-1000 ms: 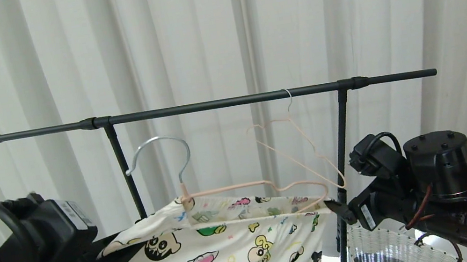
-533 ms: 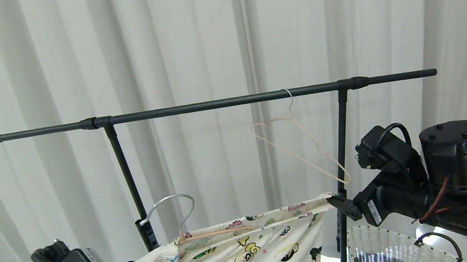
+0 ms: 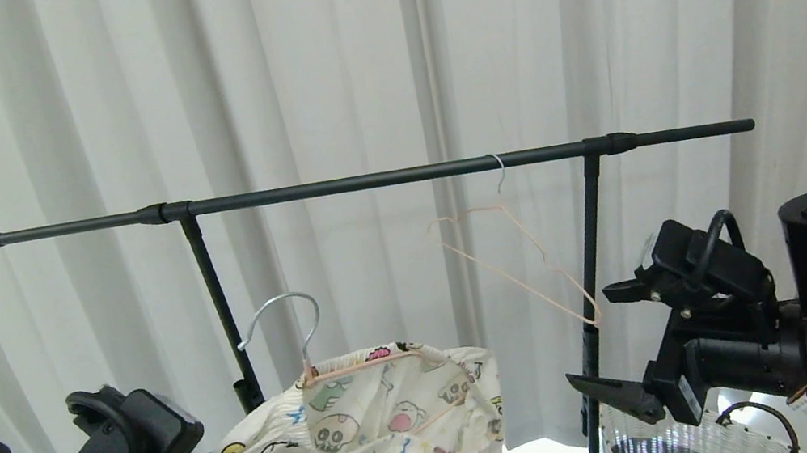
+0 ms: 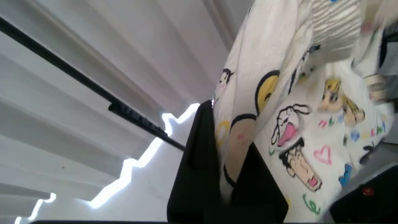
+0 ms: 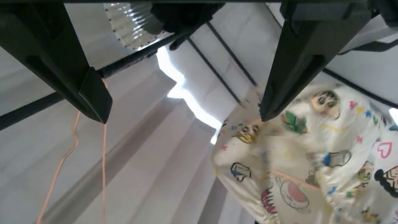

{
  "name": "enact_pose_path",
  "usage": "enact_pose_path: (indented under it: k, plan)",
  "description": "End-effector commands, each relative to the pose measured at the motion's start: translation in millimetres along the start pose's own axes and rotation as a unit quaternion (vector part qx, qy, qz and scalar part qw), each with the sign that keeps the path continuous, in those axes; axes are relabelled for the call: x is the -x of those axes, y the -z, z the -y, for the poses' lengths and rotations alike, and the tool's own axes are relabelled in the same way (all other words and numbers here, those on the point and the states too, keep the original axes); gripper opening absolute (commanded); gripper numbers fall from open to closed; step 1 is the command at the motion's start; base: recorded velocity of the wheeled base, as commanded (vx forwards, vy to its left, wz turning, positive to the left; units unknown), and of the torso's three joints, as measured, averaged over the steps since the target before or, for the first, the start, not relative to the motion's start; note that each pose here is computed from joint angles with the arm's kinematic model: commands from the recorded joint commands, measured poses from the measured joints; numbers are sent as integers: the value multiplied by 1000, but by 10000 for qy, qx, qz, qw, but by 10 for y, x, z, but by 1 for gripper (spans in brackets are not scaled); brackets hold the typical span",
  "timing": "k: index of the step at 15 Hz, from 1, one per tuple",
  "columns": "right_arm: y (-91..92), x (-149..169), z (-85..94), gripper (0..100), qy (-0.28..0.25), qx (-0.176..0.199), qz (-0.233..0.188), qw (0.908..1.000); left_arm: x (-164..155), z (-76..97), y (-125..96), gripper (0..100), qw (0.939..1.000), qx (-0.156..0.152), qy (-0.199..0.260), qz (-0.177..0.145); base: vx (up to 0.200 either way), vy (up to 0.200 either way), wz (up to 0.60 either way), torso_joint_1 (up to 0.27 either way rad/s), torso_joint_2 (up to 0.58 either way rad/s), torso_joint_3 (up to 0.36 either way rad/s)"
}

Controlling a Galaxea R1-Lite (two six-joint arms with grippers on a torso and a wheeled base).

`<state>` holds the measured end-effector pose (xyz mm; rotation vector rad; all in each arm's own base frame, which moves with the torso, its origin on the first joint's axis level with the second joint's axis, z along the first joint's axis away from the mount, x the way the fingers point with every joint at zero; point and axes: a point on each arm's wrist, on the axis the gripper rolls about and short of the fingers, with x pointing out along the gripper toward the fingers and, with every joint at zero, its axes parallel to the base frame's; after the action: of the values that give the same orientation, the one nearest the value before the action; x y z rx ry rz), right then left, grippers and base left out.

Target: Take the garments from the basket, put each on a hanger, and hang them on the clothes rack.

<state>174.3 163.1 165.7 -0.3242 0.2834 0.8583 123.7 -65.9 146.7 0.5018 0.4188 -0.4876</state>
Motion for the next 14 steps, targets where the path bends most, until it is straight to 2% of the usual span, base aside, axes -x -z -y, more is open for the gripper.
enact_pose_path:
  k: [1, 3, 5, 7, 9, 11, 13, 14]
  plan:
    - [-75, 73, -15, 100, -52, 62, 201, 9998, 21, 24, -21, 0, 9999, -37, 75, 109, 0, 0, 0, 0, 0, 0]
    - [-171, 93, -83, 100, -447, 230, 386, 9980, 22, 92, -69, 0, 9990, -153, 305, 297, 0, 0, 0, 0, 0, 0]
    - [-280, 101, -182, 100, -929, 496, 423, 9935, 22, 187, -127, 0, 9951, -345, 723, 572, 0, 0, 0, 0, 0, 0]
    - [-424, 151, -290, 100, -1523, 732, 411, 9848, 50, 254, -176, 0, 9873, -543, 1237, 837, 0, 0, 0, 0, 0, 0]
    - [-567, 191, -384, 100, -1934, 988, 320, 9756, 59, 269, -185, 0, 9793, -967, 1468, 1008, 0, 0, 0, 0, 0, 0]
    - [-594, 234, -512, 100, -2396, 1141, 56, 9641, 66, 265, -253, 0, 9704, -1208, 1672, 1254, 0, 0, 0, 0, 0, 0]
    - [-560, 196, -639, 100, -2680, 1222, -146, 9555, 62, 248, -326, 0, 9685, -1270, 1654, 1362, 0, 0, 0, 0, 0, 0]
    - [-540, 152, -668, 100, -2714, 1233, -218, 9543, 62, 243, -347, 0, 9682, -1268, 1649, 1393, 0, 0, 0, 0, 0, 0]
